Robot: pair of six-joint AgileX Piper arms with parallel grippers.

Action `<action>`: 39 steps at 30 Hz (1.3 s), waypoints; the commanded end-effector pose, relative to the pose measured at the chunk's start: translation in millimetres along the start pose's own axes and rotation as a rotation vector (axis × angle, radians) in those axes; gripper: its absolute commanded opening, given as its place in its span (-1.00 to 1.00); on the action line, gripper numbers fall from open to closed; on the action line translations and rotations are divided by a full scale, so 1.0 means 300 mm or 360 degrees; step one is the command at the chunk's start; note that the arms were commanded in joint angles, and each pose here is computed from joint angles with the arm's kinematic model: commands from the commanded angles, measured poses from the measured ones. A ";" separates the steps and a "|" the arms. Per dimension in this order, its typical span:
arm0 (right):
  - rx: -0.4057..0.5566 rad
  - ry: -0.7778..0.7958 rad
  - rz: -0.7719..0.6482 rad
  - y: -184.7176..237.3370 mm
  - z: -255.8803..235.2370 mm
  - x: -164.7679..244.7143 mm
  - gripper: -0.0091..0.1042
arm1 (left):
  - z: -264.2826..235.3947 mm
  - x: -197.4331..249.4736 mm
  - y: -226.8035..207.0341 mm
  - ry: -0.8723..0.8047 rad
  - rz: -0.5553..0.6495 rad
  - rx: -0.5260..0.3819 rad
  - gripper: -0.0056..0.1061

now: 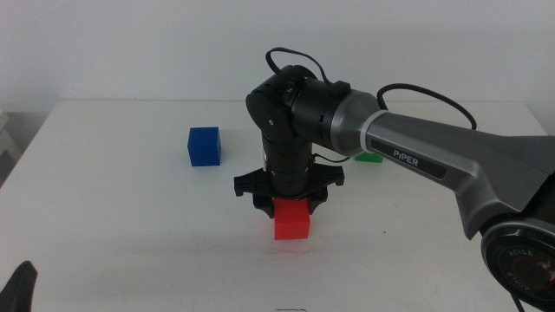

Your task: Stack red cubes first, then green, then blue cubes in a specific spot.

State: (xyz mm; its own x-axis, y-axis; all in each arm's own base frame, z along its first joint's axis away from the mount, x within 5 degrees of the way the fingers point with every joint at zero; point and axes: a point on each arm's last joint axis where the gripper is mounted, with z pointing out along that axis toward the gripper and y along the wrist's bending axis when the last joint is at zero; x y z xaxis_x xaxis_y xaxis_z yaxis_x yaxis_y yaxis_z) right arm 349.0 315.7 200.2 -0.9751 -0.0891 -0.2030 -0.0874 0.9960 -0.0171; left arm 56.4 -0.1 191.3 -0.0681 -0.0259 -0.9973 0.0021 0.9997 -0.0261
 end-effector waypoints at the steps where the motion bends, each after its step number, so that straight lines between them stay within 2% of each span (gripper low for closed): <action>1: 0.0022 -0.0065 0.0028 -0.028 -0.127 -0.006 -0.86 | -0.007 -0.029 -0.002 -0.0155 -0.0023 0.0012 0.68; 14: 0.0017 0.0027 0.0045 -0.011 -0.071 0.004 -0.86 | -0.007 -0.029 -0.002 -0.0155 -0.0023 0.0012 0.68; 18: 0.0018 0.0027 0.0107 -0.013 -0.071 0.003 -0.75 | -0.007 -0.029 -0.002 -0.0155 -0.0023 0.0012 0.68; 23: 0.0019 0.0026 0.0117 -0.013 -0.071 0.003 -0.42 | -0.007 -0.029 -0.002 -0.0155 -0.0023 0.0012 0.68; 24: 0.0018 0.0027 0.0117 -0.013 -0.071 0.003 0.03 | -0.007 -0.029 -0.002 -0.0155 -0.0023 0.0012 0.68; 27: 0.0031 -0.0005 0.0109 -0.017 -0.079 -0.002 0.42 | -0.007 -0.029 -0.002 -0.0155 -0.0023 0.0012 0.68; 30: -0.0013 -0.0118 0.0027 -0.029 -0.174 -0.024 0.68 | -0.007 -0.029 -0.002 -0.0155 -0.0023 0.0012 0.68; 33: -0.0119 -0.0324 -0.0050 -0.083 -0.348 -0.074 0.81 | -0.007 -0.029 -0.002 -0.0155 -0.0023 0.0012 0.68; 35: -0.0169 -0.0440 -0.0078 -0.138 -0.442 -0.109 0.82 | -0.007 -0.029 -0.002 -0.0155 -0.0023 0.0012 0.68; 39: -0.0147 -0.0576 0.0013 -0.294 -0.508 -0.205 0.82 | -0.007 -0.029 -0.002 -0.0155 -0.0023 0.0012 0.68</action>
State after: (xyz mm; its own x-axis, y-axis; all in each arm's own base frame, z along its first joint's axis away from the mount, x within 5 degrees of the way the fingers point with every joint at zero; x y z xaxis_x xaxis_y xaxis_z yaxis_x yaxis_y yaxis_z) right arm 385.8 267.3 326.6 -0.8659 -0.0767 -0.4942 -0.1493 0.9827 0.1092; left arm 56.4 -0.1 191.3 -0.0681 -0.0259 -0.9973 0.0021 0.9997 -0.0261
